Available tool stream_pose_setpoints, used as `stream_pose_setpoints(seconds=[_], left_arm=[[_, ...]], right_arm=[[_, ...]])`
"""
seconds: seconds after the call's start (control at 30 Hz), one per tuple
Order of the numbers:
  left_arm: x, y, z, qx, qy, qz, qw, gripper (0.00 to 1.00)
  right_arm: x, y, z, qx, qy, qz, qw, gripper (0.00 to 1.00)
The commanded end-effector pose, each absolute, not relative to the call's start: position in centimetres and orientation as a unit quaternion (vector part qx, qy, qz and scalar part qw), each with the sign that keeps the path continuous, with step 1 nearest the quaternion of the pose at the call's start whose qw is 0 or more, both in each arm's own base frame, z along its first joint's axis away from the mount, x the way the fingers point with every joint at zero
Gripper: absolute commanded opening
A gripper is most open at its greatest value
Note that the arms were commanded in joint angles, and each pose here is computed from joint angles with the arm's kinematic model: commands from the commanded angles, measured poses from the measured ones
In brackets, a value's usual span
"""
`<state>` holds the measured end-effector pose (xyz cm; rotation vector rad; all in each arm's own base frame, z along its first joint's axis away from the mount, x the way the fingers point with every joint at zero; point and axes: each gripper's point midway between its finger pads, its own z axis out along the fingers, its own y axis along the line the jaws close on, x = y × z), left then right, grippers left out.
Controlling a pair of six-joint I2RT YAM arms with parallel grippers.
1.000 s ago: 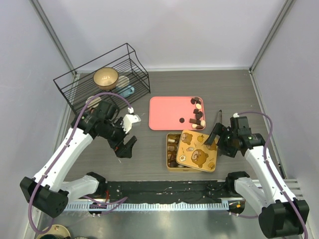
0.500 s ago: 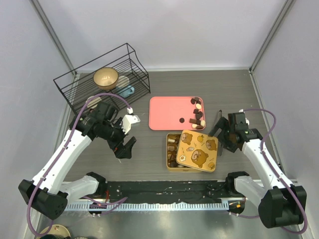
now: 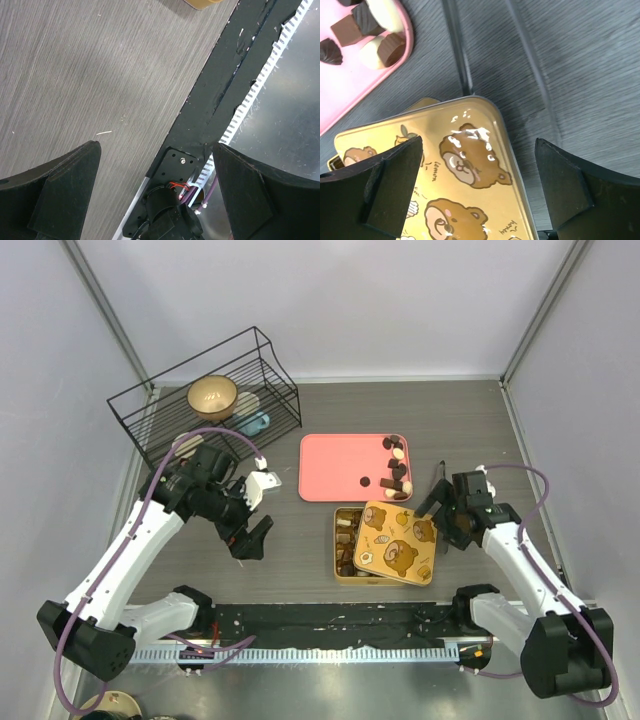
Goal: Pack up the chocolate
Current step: Close the box lid on the packing box.
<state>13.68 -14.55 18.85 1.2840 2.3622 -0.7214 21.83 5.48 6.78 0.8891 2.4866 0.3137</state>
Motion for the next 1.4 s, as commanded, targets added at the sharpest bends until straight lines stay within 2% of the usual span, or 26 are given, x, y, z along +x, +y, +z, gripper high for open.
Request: stream_pose_setpoints(seconds=[0.0,1.37], left_arm=[[13.5,-15.1,19.8,0.464,0.823,-0.27,0.185,1.0],[13.1,-14.9,19.9,0.473,0.818,-0.27,0.184,1.0]], right_arm=[[23.1,6.7,8.0,0.321,0.898,0.133,0.268,1.0],[25.7,15.1,11.8,0.257,0.899,0.181,0.305,1.0]])
